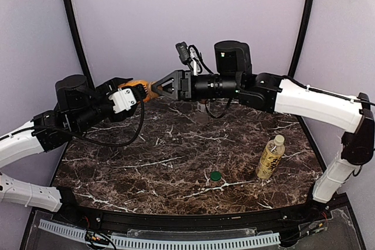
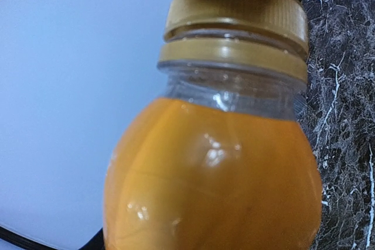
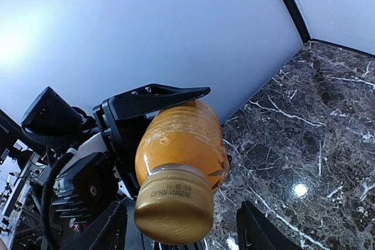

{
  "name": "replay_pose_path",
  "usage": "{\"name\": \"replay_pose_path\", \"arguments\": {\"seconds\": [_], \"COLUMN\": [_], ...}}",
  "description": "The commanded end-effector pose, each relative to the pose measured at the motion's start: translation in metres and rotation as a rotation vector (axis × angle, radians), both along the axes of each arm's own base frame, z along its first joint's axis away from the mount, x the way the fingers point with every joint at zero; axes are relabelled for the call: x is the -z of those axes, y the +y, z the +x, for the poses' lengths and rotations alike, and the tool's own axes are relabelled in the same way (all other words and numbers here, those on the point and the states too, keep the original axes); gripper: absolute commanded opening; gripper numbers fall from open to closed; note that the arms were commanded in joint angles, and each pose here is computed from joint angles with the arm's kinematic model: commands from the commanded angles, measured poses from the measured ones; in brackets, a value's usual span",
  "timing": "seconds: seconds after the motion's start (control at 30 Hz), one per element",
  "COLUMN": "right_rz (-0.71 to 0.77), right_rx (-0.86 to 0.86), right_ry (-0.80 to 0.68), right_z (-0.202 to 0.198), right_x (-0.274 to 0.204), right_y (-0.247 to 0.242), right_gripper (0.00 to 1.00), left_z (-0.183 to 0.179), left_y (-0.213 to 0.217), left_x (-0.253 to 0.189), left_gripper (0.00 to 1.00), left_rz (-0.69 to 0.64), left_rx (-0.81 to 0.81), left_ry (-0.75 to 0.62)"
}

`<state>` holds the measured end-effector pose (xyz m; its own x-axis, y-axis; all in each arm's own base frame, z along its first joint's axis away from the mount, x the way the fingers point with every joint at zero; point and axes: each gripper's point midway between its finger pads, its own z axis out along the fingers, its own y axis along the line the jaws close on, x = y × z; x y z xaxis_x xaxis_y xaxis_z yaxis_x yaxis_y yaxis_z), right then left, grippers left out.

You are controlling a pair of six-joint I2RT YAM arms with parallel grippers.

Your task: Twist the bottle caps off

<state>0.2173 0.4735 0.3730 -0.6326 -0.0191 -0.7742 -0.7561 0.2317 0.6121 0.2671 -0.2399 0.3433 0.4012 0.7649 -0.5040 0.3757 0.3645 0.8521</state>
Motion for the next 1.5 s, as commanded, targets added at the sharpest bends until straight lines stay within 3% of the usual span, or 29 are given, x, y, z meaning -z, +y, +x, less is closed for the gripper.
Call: {"name": "replay_pose_path", "arguments": {"seconds": [0.0, 0.33, 0.4, 0.6, 0.7, 0.8, 0.97, 1.1, 1.47], "right_rz": [0.073, 0.065, 0.062, 0.058, 0.024, -0.013, -0.089, -0.183, -0.546], "right_rx": [-0.038, -0.049, -0.048, -0.049, -0.086, -0.144, -0.319, -0.383, -0.420], "right_ry": [-0.009, 0.010, 0.015, -0.018, -0.096, -0.282, -0.857, -1.173, -1.636], "right_z": [-0.003, -0.001, -0.001, -0.001, -0.008, -0.025, -0.084, -0.109, -0.103], "right_x": [-0.020, -0.016, -0.014, -0.017, -0.017, -0.023, -0.016, 0.006, 0.046], "right_y": [0.006, 0.009, 0.009, 0.008, 0.008, 0.009, 0.007, 0.004, -0.010], "right_gripper": [0.63, 0.53, 0.45, 0.00, 0.00, 0.00, 0.00, 0.00, 0.00], "left_z": [-0.003, -0.002, -0.002, -0.003, -0.008, -0.022, -0.060, -0.082, -0.106], "left_y": [0.003, 0.002, 0.002, 0.003, 0.000, -0.005, -0.019, -0.020, -0.016], "left_x": [-0.011, -0.011, -0.011, -0.010, -0.004, 0.019, 0.046, 0.061, 0.083], "left_gripper": [0.13, 0.14, 0.14, 0.14, 0.14, 0.13, 0.11, 0.11, 0.11], "left_rz": [-0.025, -0.022, -0.023, -0.029, -0.029, -0.003, 0.022, 0.046, 0.110], "left_rx": [0.000, -0.003, -0.002, -0.004, 0.025, 0.091, 0.258, 0.331, 0.399], "left_ry": [-0.033, -0.033, -0.033, -0.026, 0.024, 0.170, 0.418, 0.534, 0.651]}}
